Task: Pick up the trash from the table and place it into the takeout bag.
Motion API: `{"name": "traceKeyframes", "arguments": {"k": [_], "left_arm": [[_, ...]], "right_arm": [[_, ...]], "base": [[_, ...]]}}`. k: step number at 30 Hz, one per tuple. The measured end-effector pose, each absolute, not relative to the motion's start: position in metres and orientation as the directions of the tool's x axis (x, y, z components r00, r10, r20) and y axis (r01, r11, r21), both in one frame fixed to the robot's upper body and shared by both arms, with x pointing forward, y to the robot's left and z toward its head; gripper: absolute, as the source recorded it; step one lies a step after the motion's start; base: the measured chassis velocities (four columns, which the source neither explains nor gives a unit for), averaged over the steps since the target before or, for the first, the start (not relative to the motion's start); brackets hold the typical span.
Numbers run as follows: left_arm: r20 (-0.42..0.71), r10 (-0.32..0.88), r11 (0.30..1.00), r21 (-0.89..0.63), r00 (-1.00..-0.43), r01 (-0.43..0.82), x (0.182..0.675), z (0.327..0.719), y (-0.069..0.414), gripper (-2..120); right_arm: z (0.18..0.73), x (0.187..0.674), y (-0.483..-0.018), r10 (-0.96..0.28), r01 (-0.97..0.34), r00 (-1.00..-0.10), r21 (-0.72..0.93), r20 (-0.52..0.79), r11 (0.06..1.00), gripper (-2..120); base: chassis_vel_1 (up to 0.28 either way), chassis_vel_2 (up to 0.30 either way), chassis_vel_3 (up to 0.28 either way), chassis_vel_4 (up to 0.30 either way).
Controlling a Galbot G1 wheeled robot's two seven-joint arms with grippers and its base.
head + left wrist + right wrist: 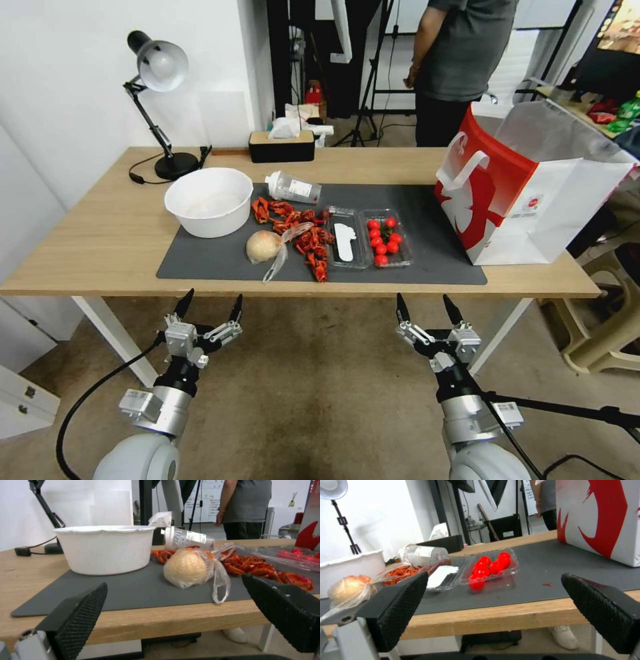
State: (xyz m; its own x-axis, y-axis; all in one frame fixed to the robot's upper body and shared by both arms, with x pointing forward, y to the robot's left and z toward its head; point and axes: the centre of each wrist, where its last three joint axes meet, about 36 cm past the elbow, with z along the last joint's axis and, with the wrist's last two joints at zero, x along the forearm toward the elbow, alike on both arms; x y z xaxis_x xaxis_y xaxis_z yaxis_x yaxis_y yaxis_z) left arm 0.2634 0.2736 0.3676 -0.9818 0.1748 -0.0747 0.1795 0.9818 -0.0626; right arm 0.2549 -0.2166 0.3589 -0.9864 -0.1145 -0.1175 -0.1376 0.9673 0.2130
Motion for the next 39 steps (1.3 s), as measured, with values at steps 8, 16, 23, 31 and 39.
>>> {"name": "traceKeyframes", "arguments": {"k": [8, 16, 23, 31, 39], "left_arm": [[-0.077, 0.177, 0.981, -0.063, -0.981, 0.182, 0.264, 0.368, 0.273, 100], [-0.072, 0.187, 0.979, -0.062, -0.98, 0.192, 0.269, 0.37, 0.272, 100], [-0.043, 0.254, 0.967, -0.015, -0.966, 0.255, 0.299, 0.389, 0.284, 100], [-0.048, 0.307, 0.952, 0.031, -0.951, 0.305, 0.332, 0.415, 0.292, 100], [-0.059, 0.414, 0.91, 0.047, -0.909, 0.411, 0.386, 0.427, 0.285, 100]], "right_arm": [[0.359, 0.255, -0.218, -0.111, -0.129, -0.989, 0.206, -0.098, 0.97, 100], [0.361, 0.253, -0.218, -0.111, -0.128, -0.99, 0.208, -0.09, 0.97, 100], [0.363, 0.254, -0.216, -0.131, -0.147, -0.987, 0.203, -0.092, 0.968, 100], [0.364, 0.27, -0.213, -0.182, -0.196, -0.979, 0.188, -0.088, 0.962, 100], [0.369, 0.258, -0.217, -0.174, -0.186, -0.982, 0.186, -0.078, 0.965, 100]], "base": [[0.0, 0.0, 0.0, 0.0], [0.0, 0.0, 0.0, 0.0], [0.0, 0.0, 0.0, 0.0], [0.0, 0.0, 0.0, 0.0], [0.0, 0.0, 0.0, 0.0]]}}
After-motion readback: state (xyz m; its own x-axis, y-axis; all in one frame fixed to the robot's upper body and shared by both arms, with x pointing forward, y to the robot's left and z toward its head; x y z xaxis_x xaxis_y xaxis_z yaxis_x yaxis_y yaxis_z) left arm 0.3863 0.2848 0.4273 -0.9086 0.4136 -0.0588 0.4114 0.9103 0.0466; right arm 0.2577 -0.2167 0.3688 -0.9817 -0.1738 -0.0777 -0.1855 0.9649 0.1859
